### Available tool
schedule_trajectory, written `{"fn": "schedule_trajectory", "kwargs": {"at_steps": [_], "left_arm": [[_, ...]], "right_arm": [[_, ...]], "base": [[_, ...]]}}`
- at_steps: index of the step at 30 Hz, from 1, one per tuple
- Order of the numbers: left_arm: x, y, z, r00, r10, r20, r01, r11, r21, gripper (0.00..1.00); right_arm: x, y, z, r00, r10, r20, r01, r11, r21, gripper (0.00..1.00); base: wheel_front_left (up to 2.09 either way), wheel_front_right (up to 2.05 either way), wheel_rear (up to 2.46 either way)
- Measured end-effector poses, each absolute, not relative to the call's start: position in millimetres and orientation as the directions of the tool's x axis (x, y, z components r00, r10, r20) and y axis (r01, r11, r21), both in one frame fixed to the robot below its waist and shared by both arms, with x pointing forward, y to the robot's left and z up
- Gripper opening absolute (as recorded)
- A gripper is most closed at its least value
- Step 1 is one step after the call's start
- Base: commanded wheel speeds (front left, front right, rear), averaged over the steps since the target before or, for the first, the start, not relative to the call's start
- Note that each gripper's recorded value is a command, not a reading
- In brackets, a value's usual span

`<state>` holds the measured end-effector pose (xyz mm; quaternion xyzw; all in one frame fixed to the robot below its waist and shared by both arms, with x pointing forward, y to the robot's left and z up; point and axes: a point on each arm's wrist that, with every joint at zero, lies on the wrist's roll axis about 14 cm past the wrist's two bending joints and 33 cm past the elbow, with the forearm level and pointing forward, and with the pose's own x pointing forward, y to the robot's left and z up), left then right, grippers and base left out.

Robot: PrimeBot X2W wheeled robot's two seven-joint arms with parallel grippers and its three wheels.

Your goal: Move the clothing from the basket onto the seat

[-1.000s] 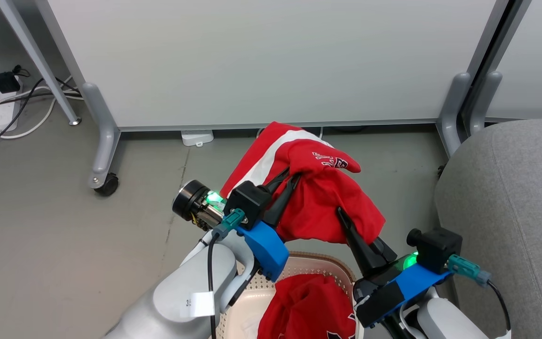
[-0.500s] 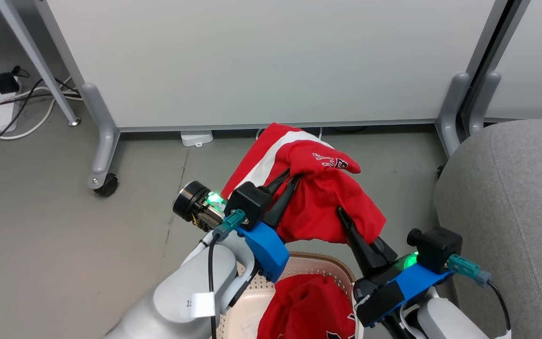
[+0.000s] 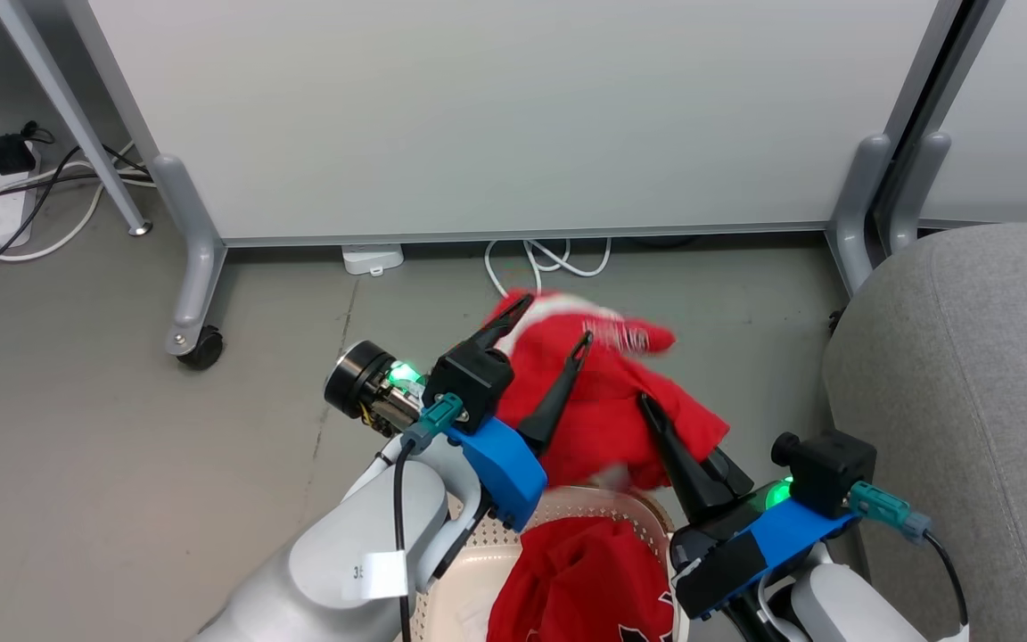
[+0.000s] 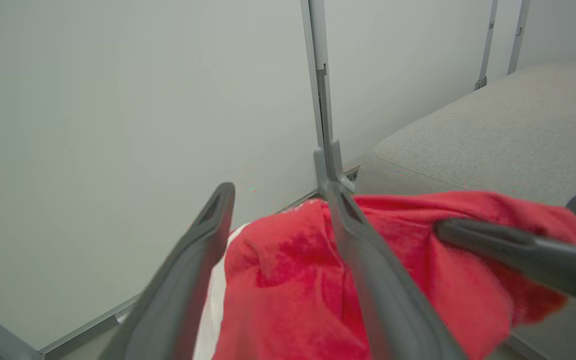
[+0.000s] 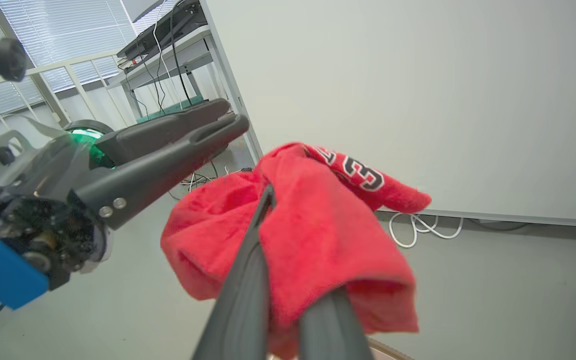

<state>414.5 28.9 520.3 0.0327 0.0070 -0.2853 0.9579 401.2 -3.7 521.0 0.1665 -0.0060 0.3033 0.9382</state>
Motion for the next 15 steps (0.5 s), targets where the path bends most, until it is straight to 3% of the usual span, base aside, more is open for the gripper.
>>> {"fn": "schedule_trajectory", "kwargs": {"at_steps": [15], "left_arm": [[417.3, 28.1, 519.2, 0.838, -0.544, -0.033, 0.545, 0.836, 0.062, 1.0]], "right_arm": [[404.2, -10.8, 517.9, 0.828, 0.55, 0.104, -0.553, 0.776, 0.304, 0.0]], "base": [[0.0, 0.0, 0.0]]}}
